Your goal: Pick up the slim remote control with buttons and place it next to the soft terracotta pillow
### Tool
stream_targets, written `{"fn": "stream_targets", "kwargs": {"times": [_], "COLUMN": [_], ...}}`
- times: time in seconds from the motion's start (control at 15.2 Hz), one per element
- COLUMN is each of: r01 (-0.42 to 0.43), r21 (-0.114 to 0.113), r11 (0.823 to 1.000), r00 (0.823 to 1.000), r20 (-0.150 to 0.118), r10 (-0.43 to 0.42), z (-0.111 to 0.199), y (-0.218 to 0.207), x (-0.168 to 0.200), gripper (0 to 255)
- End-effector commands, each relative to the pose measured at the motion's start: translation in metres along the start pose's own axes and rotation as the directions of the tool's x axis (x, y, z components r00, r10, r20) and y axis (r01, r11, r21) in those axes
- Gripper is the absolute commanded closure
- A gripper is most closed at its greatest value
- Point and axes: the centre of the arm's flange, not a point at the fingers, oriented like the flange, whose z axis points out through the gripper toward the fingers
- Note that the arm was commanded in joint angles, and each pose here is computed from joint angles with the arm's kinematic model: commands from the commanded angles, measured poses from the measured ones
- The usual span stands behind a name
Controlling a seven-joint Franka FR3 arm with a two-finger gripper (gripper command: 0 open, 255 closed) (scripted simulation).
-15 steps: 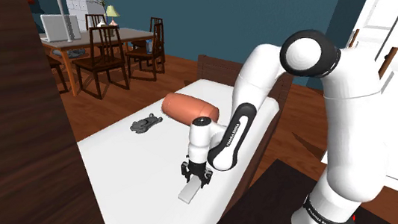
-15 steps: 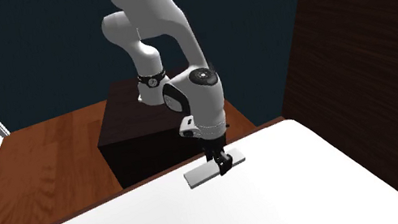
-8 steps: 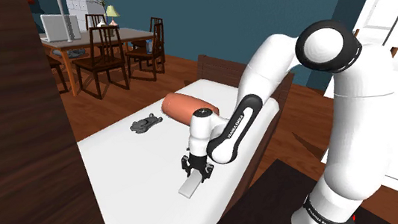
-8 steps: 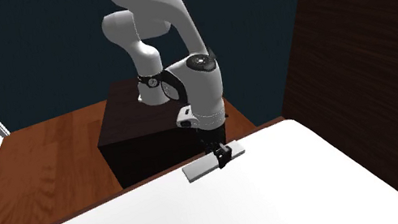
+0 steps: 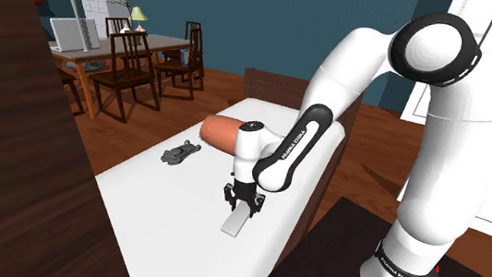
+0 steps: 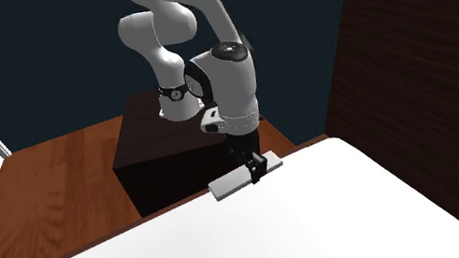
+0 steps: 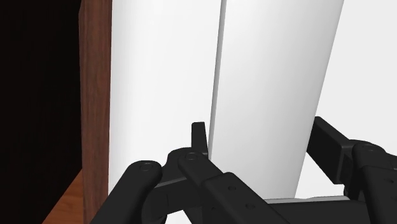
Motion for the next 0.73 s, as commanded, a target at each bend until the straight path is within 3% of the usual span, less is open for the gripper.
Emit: {"fn": "stream_targets", "kwargs": {"times": [0.0, 0.66], "r01": [0.0, 0.0], "r21": [0.0, 0.0], "r11": [1.0, 1.0], "r00": [1.0, 1.0], "r20": [0.0, 0.0], "r10": [0.0, 0.0], "z": [-0.01, -0.063], "y": [0.0, -0.001], "x": [0.0, 0.0], "gripper": [255, 255]}}
